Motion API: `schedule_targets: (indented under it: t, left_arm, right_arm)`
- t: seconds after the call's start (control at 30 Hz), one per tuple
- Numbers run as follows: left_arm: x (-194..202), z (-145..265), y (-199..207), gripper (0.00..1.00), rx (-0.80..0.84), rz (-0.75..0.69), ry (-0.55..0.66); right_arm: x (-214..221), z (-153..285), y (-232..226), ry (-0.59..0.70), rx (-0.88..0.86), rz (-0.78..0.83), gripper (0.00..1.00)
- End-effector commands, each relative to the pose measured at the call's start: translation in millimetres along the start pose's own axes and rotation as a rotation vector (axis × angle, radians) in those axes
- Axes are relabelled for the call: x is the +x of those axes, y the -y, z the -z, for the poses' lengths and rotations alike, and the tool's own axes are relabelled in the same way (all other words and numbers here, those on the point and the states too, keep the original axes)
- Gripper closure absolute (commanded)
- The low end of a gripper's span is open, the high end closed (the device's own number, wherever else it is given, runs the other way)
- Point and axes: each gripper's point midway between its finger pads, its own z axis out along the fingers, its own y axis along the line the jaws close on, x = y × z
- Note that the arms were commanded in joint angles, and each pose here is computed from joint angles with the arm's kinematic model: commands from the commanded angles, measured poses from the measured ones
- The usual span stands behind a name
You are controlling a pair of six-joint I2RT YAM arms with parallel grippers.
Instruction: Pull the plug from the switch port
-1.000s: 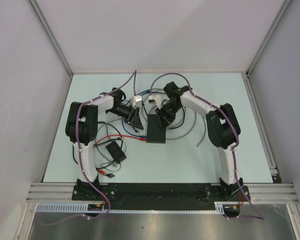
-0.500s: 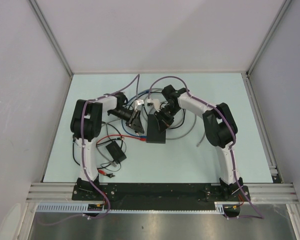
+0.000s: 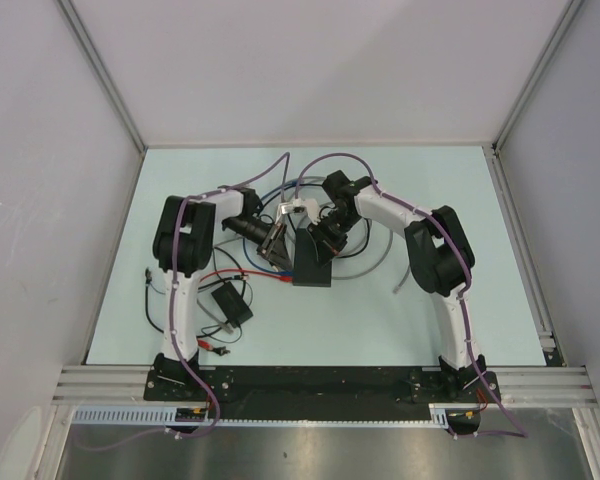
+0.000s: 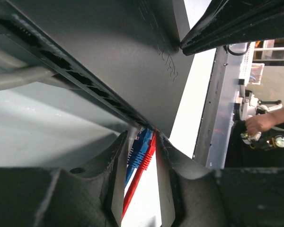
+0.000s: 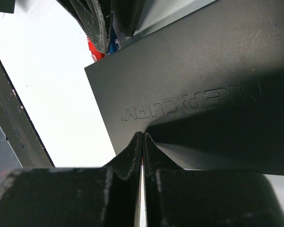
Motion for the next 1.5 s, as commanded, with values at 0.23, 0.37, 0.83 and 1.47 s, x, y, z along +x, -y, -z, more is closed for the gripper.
schedule_targets:
  t: [0.23, 0.37, 0.83, 1.47]
  left_arm:
    - [0, -3, 7, 0.68, 0.063, -0.046, -0.046]
    - [0, -6, 7, 0.67, 0.06, -0.054, -0.061]
    - [5, -12, 6, 0.68, 0.062, -0.069, -0.091]
    - [10, -14, 7, 0.69, 0.076, -0.101, -0.104]
  right_arm:
    - [29, -21, 28, -0.107, 0.075, 0.006, 0.96]
    - [29, -22, 29, -0.108, 0.077, 0.007, 0.96]
    - [30, -23, 29, -0.11, 0.08, 0.009, 0.95]
    - [31, -24, 29, -0.116, 0.085, 0.012, 0.94]
